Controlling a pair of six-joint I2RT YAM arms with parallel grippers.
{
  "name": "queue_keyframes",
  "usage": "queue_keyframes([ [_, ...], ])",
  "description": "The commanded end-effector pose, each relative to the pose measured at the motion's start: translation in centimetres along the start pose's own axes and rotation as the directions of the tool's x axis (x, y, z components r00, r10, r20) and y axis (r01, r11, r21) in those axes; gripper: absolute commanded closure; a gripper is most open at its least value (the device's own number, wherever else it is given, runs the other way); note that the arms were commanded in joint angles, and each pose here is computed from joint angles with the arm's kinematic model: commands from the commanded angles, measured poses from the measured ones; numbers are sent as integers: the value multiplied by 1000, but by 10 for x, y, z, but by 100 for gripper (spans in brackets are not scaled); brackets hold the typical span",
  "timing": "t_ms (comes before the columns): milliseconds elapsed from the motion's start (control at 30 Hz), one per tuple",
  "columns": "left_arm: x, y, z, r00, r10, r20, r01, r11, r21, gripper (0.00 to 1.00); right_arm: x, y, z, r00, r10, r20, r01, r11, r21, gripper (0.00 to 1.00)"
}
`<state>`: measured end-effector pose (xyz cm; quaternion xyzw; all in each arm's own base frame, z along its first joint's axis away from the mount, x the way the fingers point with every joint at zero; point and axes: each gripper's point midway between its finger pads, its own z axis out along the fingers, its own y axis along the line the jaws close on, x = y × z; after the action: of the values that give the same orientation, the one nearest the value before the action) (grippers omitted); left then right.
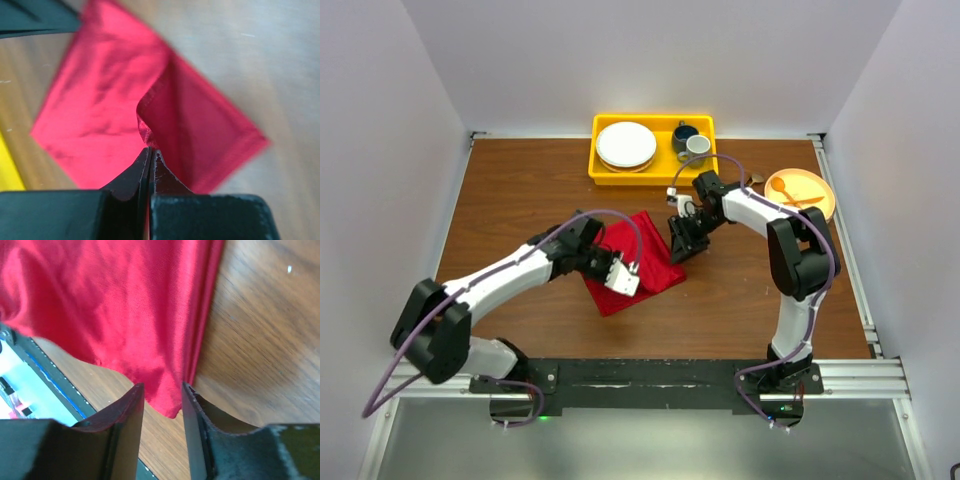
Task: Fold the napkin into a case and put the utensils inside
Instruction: Fold the top corner of the square-folded napkin at the center of the board.
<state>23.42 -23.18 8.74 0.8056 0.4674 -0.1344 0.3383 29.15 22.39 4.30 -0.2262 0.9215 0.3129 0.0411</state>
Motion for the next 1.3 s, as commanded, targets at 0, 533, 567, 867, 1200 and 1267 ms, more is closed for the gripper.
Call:
queue_keyframes([
  [0,-7,49,6,995,-66,81,70,996,-48,100,-29,26,-30,988,-103,116,106,994,-15,57],
  [533,55,164,44,991,-107,81,120,976,-184,100,-32,27,-38,983,-103,152,104,995,2,50],
  [567,56,166,46,991,-106,84,120,975,-185,100,-32,28,-37,983,-101,151,103,995,-3,50],
  [867,61,179,54,987,-122,100,142,964,-226,87,-25,19,-20,992,-51,114,53,998,-16,53],
  [1200,112,138,-22,685,-718,123,728,669,-150,45,6,-9,8,1000,7,25,-8,999,42,59],
  [1267,118,122,-27,584,-797,153,811,575,-105,44,6,-17,14,1000,13,16,-14,998,62,59],
])
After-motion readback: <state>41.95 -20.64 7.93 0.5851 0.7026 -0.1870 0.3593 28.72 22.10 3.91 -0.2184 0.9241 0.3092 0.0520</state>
